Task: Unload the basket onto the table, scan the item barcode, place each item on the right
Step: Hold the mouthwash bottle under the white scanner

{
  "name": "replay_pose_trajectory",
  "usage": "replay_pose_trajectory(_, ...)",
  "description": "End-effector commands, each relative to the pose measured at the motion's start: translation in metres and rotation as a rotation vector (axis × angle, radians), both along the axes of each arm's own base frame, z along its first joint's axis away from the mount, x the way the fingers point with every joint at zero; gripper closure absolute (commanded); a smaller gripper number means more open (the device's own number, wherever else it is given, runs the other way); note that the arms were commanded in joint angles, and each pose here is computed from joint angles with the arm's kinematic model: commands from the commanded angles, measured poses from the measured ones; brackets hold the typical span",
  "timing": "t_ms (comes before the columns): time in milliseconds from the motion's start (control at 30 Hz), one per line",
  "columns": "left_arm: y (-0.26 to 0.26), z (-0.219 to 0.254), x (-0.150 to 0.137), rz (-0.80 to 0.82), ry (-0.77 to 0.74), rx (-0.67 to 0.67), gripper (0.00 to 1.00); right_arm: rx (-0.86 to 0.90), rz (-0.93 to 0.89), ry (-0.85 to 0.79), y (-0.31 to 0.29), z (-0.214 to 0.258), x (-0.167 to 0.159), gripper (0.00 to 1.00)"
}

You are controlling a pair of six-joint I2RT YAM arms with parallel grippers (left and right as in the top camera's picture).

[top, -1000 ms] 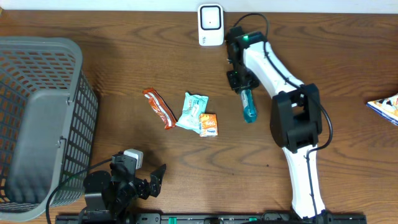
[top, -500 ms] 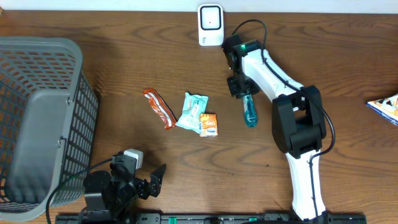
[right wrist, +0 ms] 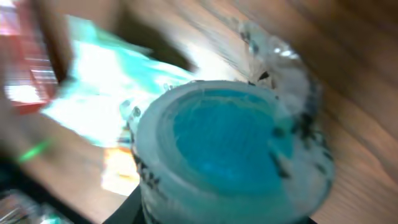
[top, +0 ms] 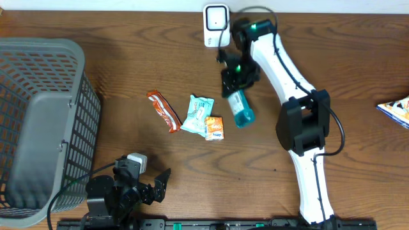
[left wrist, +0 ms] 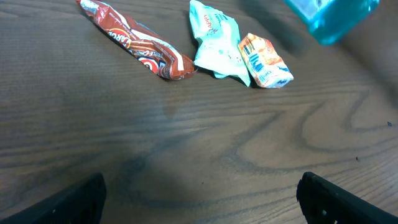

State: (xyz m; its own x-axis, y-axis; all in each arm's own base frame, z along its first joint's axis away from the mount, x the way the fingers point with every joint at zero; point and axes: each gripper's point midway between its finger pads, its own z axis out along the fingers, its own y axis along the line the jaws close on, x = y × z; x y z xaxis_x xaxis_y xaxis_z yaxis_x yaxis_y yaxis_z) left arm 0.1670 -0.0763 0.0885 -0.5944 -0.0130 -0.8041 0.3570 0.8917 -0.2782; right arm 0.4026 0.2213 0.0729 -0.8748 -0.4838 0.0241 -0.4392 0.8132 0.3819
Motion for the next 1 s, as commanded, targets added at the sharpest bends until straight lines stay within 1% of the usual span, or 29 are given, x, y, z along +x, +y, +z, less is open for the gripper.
replay_pose_trajectory(0, 0.001, 0.001, 0.0, 0.006, -0.001, -0.003, 0.02, 0.226, 0.053, -0.043, 0.028, 0.055, -0.005, 0.99)
replay_pose_trajectory(33, 0.001, 0.001, 0.0, 0.006, -0.001, -0.002, 0.02, 0.248, 0.056, -0.043, 0.031, 0.06, -0.007, 0.99)
replay_pose_trajectory(267, 0.001, 0.001, 0.0, 0.006, -0.001, -0.002, 0.02, 0.581, 0.164, -0.061, 0.054, 0.133, -0.033, 0.99)
replay_pose_trajectory(333, 0.001, 0.001, 0.0, 0.006, -0.001, -0.002, 0.02, 0.626, 0.172, -0.057, 0.054, 0.146, -0.039, 0.99)
replay_pose_trajectory(500, 0.001, 0.001, 0.0, 0.006, -0.001, -0.003, 0.02, 0.625, 0.17, -0.035, 0.048, 0.164, -0.056, 0.99)
replay_pose_trajectory(567, 0.001, 0.001, 0.0, 0.006, 0.0, -0.002, 0.02, 0.627, 0.181, -0.064, 0.047, 0.172, -0.057, 0.99)
replay_pose_trajectory(667, 0.001, 0.001, 0.0, 0.006, -0.001, -0.002, 0.02, 0.631, 0.231, -0.149, 0.046, 0.179, -0.053, 0.99)
replay_pose_trajectory(767, 0.001, 0.001, 0.0, 0.006, -0.001, -0.002, 0.02, 0.569, 0.265, -0.259, 0.048, 0.172, -0.035, 0.99)
replay_pose_trajectory(800, 0.001, 0.001, 0.0, 0.006, -0.001, -0.002, 0.03, 0.507, 0.257, -0.309, 0.048, 0.164, -0.023, 0.99)
replay_pose_trajectory(867, 0.001, 0.001, 0.0, 0.006, -0.001, -0.002, 0.02, 0.378, 0.22, -0.386, 0.046, 0.152, -0.001, 0.99)
replay_pose_trajectory(900, 0.001, 0.001, 0.0, 0.006, 0.0, -0.002, 0.02, 0.253, 0.205, -0.477, 0.039, 0.144, 0.019, 0.99)
replay_pose_trajectory(967, 0.001, 0.001, 0.0, 0.006, -0.001, -0.002, 0.02, 0.071, 0.14, -0.607, 0.027, 0.139, 0.049, 0.99)
